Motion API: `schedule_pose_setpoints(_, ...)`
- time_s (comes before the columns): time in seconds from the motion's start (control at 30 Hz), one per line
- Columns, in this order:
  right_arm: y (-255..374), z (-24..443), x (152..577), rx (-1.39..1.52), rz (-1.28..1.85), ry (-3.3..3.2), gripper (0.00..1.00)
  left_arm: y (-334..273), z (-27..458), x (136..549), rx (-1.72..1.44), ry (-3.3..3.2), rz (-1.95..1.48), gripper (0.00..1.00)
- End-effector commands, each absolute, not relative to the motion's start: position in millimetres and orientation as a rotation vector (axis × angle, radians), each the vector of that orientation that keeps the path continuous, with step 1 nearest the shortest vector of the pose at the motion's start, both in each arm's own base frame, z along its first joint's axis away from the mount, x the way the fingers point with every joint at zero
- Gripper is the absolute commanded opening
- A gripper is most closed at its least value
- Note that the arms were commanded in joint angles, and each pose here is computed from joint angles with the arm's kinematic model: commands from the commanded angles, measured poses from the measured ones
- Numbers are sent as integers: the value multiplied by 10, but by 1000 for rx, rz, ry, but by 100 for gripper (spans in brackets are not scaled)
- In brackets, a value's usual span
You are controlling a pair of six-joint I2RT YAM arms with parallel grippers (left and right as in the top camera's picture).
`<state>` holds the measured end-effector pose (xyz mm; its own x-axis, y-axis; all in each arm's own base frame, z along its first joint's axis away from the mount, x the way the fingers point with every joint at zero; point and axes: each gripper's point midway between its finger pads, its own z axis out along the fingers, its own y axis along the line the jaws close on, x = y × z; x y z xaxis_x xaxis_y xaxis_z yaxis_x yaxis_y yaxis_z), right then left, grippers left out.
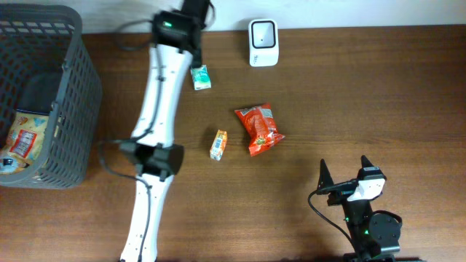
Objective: Scan the item barcode
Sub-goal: 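Carry the tissue pack toward the scanner and drop it on the table, then reach the left gripper into the basket and grasp the cream snack bag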
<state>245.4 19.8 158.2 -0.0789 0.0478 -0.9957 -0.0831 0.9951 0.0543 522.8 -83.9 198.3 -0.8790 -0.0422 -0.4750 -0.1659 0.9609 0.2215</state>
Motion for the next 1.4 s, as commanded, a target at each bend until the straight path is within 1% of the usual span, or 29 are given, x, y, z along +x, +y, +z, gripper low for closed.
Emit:
schedule_pose_setpoints(0.0, 162, 1553, 2456, -10, 96, 1652, 98, -235, 3229, 4979, -334, 2371, 272, 72)
schedule_pose_setpoints(0.07, 162, 1553, 2456, -10, 96, 1652, 98, 121, 3511, 4862, -424, 2303, 278, 72)
schedule_pose_setpoints(0.23, 162, 1553, 2456, -10, 96, 1652, 98, 949, 3906, 4564, -636, 2176, 328, 73)
schedule_pose_setpoints(0.33, 162, 1553, 2456, -10, 96, 1652, 98, 1300, 3985, 4432, -735, 2131, 355, 73)
schedule_pose_setpoints(0.47, 162, 1553, 2456, -10, 96, 1652, 98, 1900, 3937, 4244, -920, 2080, 413, 75)
schedule_pose_setpoints(0.57, 162, 1553, 2456, -10, 96, 1652, 98, 2325, 3756, 4073, -1041, 2101, 474, 74)
schedule_pose_setpoints(0.63, 162, 1553, 2456, -10, 96, 1652, 98, 2515, 3557, 4004, -1102, 2149, 483, 68)
schedule_pose_setpoints(0.67, 162, 1553, 2456, -10, 96, 1652, 98, 2593, 3424, 4003, -1129, 2181, 468, 67)
schedule_pose_setpoints(0.9, 162, 1553, 2456, -10, 96, 1652, 98, 2986, 2686, 3968, -1233, 2330, 516, 68)
schedule_pose_setpoints(0.93, 162, 1553, 2456, -10, 96, 1652, 99, 3020, 2501, 3986, -1203, 2389, 532, 68)
schedule_pose_setpoints(1.07, 162, 1553, 2456, -10, 96, 1652, 98, 3046, 2066, 4030, -1077, 2543, 567, 69)
schedule_pose_setpoints(1.13, 162, 1553, 2456, -10, 96, 1652, 98, 3044, 1850, 4030, -988, 2628, 582, 74)
schedule_pose_setpoints(1.2, 162, 1553, 2456, -10, 96, 1652, 98, 2954, 1573, 4017, -810, 2771, 541, 81)
schedule_pose_setpoints(1.27, 162, 1553, 2456, -10, 96, 1652, 98, 2933, 1384, 3969, -760, 2831, 543, 82)
schedule_pose_setpoints(1.37, 162, 1553, 2456, -10, 96, 1652, 98, 2946, 1197, 3888, -766, 2870, 581, 82)
